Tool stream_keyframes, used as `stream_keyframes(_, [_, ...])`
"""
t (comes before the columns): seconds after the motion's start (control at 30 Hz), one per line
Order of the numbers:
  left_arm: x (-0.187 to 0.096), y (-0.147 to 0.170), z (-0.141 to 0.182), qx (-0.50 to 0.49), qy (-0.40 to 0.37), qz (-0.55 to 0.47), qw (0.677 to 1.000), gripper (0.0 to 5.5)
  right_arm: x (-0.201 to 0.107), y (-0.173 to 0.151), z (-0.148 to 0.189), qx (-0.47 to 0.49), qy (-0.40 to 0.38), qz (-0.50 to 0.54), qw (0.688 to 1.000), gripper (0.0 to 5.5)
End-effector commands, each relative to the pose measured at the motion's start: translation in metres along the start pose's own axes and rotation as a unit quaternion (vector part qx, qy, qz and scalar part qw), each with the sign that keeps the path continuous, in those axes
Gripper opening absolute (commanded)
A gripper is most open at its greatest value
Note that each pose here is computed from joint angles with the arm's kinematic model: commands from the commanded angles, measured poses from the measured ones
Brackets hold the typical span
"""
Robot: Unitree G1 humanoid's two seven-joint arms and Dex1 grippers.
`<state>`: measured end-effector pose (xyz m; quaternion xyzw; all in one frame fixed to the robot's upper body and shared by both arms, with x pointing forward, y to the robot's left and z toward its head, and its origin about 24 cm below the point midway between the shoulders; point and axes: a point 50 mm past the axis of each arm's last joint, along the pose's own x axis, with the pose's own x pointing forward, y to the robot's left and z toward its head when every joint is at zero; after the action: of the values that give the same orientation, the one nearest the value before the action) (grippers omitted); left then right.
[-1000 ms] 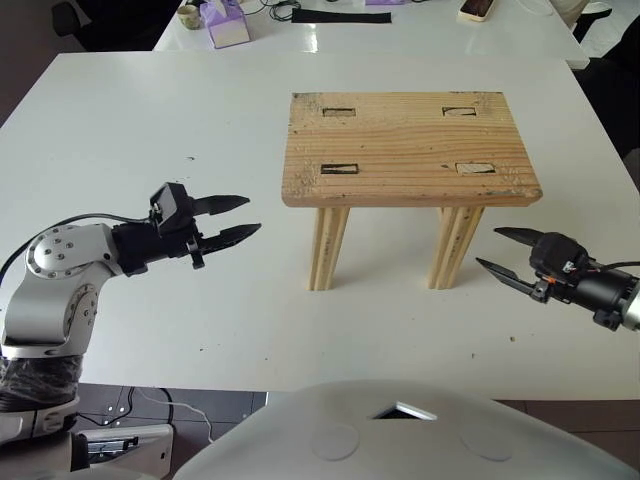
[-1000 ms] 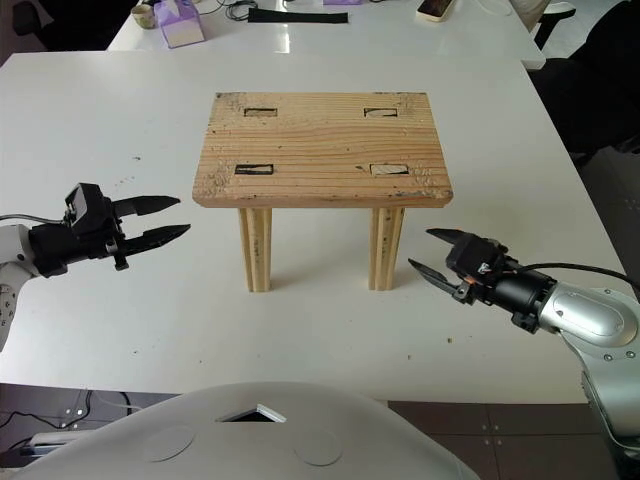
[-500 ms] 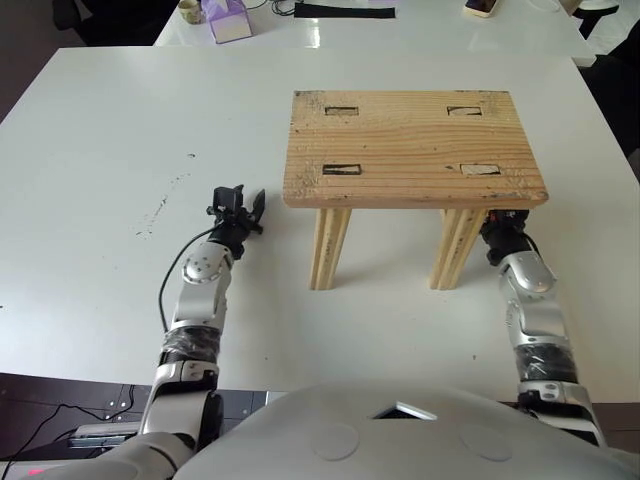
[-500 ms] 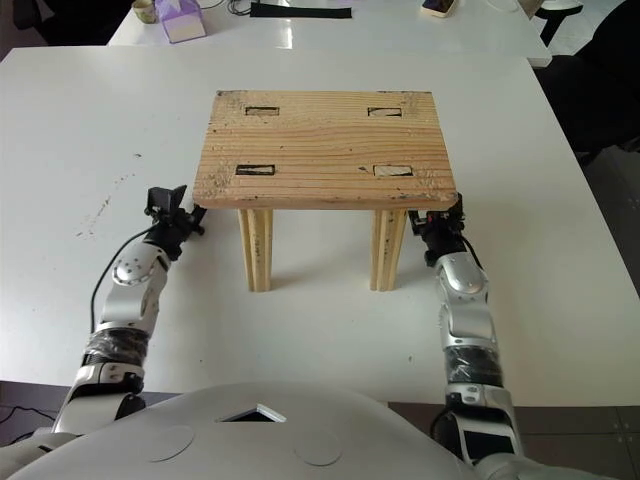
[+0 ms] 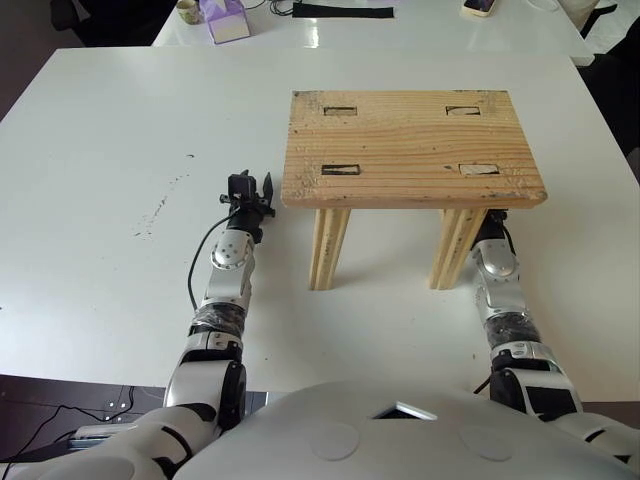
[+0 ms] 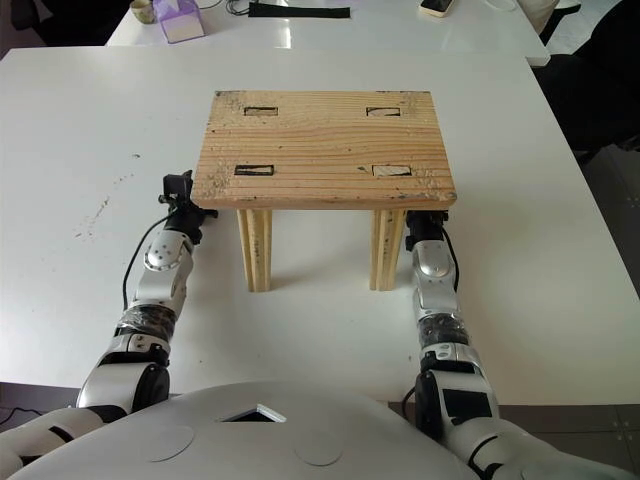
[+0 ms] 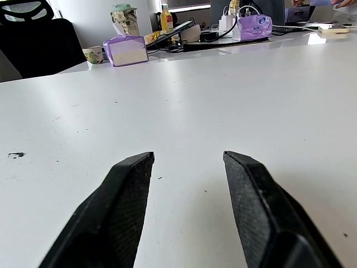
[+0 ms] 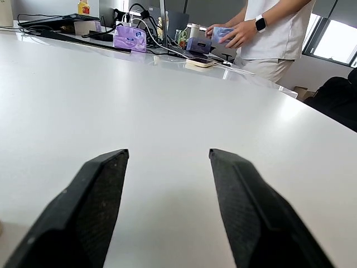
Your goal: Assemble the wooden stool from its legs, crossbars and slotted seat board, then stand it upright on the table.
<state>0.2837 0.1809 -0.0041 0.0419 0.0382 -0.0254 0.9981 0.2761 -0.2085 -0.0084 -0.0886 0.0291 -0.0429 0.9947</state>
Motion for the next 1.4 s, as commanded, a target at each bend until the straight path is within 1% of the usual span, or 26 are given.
stream_keyframes(0.03, [-0.004, -0.011, -0.016, -0.005, 0.037, -0.007, 0.999, 2.33, 0.01, -0.001, 0.003, -0.006, -0.006, -0.001, 1.0, 2.68])
stream_keyframes(0.23, [0.009, -0.012, -0.011, 0.0, 0.027, -0.004, 1.0, 2.33, 0.022, 0.011, 0.009, -0.01, -0.013, 0.022, 1.0, 2.68])
stream_keyframes(0.37, [0.014, -0.013, -0.01, -0.002, 0.024, 0.002, 1.0, 2.33, 0.026, 0.013, 0.01, -0.018, -0.016, 0.035, 0.999, 2.68])
stream_keyframes(0.6, [0.011, -0.017, -0.019, 0.002, 0.034, 0.007, 0.999, 2.33, 0.03, 0.012, 0.007, -0.035, -0.003, 0.046, 0.998, 2.68])
stream_keyframes(0.8, [0.013, -0.018, -0.019, 0.001, 0.036, 0.009, 0.999, 2.33, 0.03, 0.01, 0.004, -0.041, 0.001, 0.047, 0.998, 2.68])
stream_keyframes(1.1, [0.011, -0.017, -0.023, -0.008, 0.045, 0.028, 0.999, 2.33, 0.027, 0.007, -0.002, -0.045, 0.013, 0.038, 0.998, 2.68])
stream_keyframes(1.4, [0.015, -0.018, -0.024, -0.032, 0.059, 0.048, 0.997, 2.33, 0.029, -0.001, -0.003, -0.04, 0.025, 0.016, 0.999, 2.68])
